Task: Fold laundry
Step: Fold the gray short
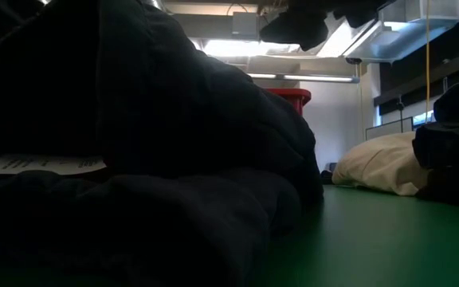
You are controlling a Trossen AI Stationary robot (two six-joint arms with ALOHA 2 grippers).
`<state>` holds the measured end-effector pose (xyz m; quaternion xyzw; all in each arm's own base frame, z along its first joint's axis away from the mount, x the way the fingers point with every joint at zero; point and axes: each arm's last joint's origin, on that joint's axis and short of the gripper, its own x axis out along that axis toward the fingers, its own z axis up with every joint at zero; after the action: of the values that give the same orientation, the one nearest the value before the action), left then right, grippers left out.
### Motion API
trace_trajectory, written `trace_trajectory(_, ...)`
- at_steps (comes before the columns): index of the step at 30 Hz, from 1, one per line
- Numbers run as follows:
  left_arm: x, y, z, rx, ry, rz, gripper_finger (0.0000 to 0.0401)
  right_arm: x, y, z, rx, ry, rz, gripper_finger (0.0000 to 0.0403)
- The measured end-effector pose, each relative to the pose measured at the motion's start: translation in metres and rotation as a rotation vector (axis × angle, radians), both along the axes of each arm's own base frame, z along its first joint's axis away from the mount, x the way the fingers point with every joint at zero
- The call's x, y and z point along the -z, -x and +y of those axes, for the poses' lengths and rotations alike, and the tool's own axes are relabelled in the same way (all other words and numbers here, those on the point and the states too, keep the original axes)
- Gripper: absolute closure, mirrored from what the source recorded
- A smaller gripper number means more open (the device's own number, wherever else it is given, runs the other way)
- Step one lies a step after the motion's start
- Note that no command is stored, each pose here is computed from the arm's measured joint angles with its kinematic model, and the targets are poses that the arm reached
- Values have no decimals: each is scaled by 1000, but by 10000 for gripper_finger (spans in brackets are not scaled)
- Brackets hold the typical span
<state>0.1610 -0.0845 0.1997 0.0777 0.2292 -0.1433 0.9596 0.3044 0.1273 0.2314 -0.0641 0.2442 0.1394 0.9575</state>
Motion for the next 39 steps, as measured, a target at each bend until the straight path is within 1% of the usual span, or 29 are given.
trace_trajectory(4,-1,0,-1,7,0,-5,235,0,0,1,-28,-15,7,134)
trace_trajectory(9,-6,-2,-3,12,-3,-9,235,0,2,6,-21,-48,18,134)
trace_trajectory(13,-17,-8,-11,58,-54,-37,235,6,5,16,-35,-28,38,134)
trace_trajectory(15,-19,-12,-14,68,-81,-30,235,11,4,21,-30,-14,41,134)
trace_trajectory(18,-18,-17,-16,68,-104,0,235,20,3,27,-32,6,60,134)
trace_trajectory(25,-15,-22,-23,49,-67,49,235,35,-2,30,-37,17,96,134)
trace_trajectory(33,-10,-27,-33,61,-93,76,235,35,-2,30,-45,31,89,134)
trace_trajectory(39,-7,-26,-36,81,-102,100,235,35,-2,30,-49,37,95,134)
